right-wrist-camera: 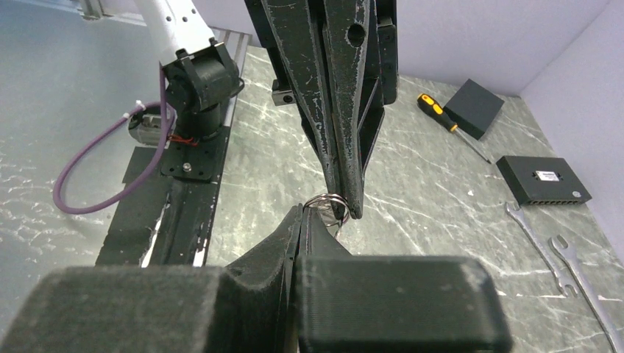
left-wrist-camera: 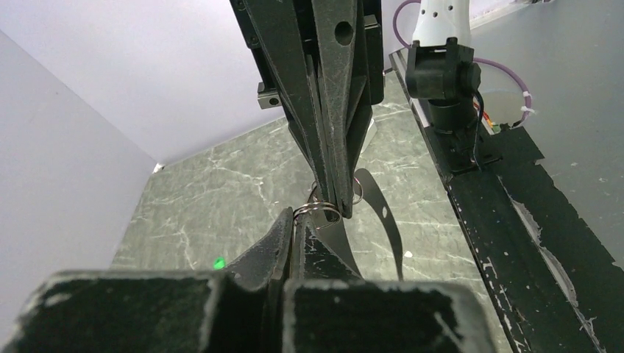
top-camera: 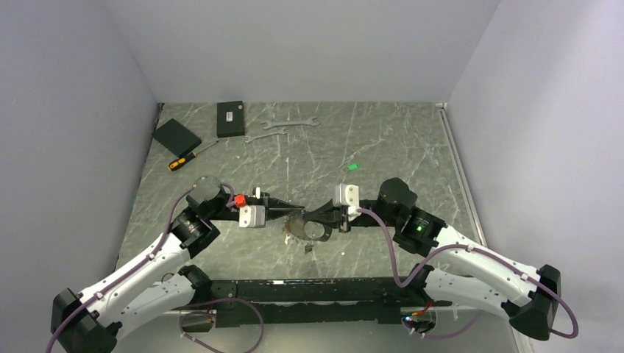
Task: Put the keys on the keyring
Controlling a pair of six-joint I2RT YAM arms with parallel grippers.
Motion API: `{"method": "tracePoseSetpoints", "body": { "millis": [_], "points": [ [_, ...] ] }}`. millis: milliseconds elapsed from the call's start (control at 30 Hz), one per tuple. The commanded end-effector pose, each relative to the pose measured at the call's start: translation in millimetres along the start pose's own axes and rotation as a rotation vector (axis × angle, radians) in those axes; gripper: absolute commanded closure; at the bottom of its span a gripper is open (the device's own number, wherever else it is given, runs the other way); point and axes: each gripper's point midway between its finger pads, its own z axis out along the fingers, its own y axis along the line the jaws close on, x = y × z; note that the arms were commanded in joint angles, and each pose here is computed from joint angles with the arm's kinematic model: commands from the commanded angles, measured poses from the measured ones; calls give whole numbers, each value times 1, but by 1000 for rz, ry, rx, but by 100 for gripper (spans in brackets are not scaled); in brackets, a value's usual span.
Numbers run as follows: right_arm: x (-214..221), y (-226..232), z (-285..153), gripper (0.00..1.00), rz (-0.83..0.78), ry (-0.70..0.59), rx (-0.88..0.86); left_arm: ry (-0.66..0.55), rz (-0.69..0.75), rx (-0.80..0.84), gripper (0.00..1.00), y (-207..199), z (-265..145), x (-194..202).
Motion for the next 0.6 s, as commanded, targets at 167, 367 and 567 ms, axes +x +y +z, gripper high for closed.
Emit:
{"method": "tracePoseSetpoints", "body": {
  "millis": [167, 367, 567],
  "points": [
    [-35, -12, 0, 81, -37, -87, 49, 6, 81, -50, 100, 11, -4, -10],
    [-30, -23, -2, 53, 12, -66, 126, 86, 197, -90, 100, 20, -12, -1],
    [-18, -36, 8, 61, 77, -31, 171, 138, 304, -121, 100, 34, -13, 7]
  ]
}}
